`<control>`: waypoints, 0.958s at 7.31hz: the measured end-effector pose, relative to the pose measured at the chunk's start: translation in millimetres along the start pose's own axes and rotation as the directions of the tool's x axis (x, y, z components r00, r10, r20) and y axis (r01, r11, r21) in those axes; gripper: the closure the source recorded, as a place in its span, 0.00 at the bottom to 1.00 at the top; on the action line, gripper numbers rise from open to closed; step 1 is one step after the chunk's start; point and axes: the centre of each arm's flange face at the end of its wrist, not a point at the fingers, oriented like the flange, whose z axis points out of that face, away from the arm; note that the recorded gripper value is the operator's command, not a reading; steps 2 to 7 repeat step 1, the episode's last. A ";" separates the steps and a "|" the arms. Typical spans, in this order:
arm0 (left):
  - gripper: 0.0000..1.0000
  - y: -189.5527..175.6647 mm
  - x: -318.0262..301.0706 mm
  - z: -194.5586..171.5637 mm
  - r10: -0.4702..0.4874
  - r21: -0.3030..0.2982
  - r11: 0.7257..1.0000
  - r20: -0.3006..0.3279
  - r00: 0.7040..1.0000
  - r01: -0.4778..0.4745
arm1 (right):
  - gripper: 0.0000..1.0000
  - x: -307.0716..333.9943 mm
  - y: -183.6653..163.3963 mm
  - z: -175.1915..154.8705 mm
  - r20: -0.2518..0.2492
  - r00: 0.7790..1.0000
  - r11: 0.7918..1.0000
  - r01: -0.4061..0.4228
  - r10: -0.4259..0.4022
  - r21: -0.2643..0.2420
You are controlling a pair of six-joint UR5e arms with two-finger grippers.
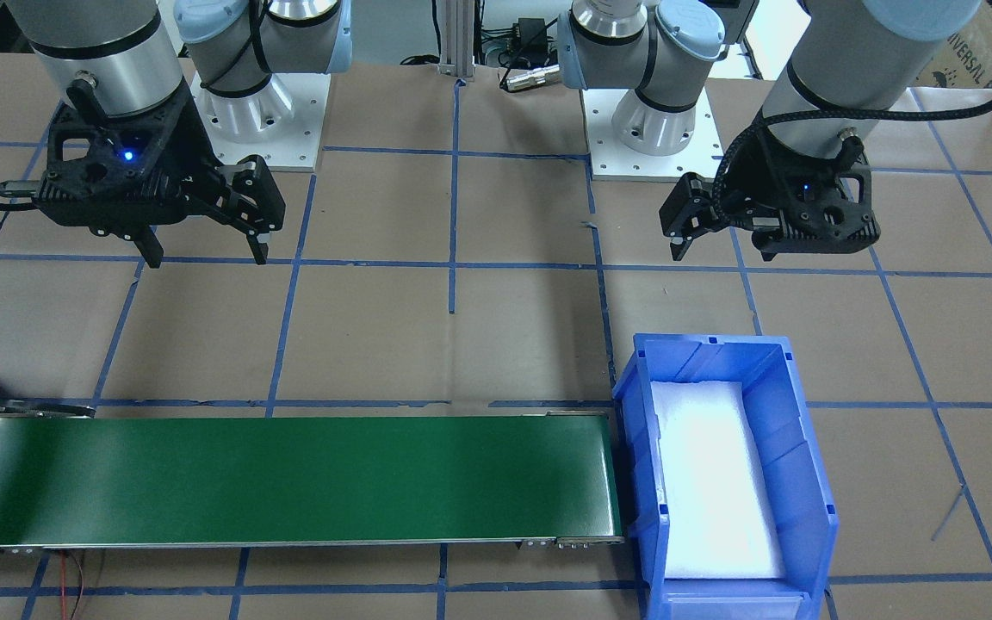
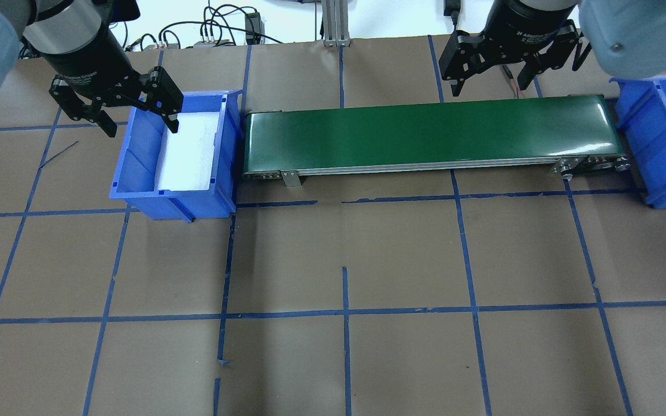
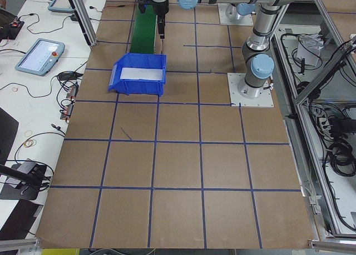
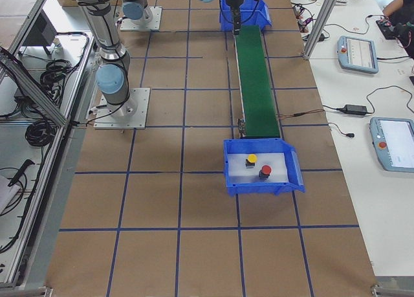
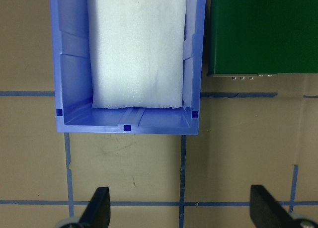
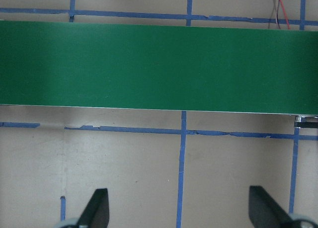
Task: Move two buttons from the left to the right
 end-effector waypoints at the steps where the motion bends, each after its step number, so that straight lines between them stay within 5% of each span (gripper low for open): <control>1: 0.00 1.2 2.9 -0.8 0.003 0.003 1.000 0.002 1.000 -0.003 | 0.00 -0.5 -0.3 2.3 0.001 1.000 1.000 -0.001 0.001 0.008; 7: 0.00 1.2 2.9 -0.8 0.003 0.003 1.000 0.002 1.000 -0.003 | 0.00 -0.5 -0.3 2.3 0.001 1.000 1.000 -0.001 0.001 0.008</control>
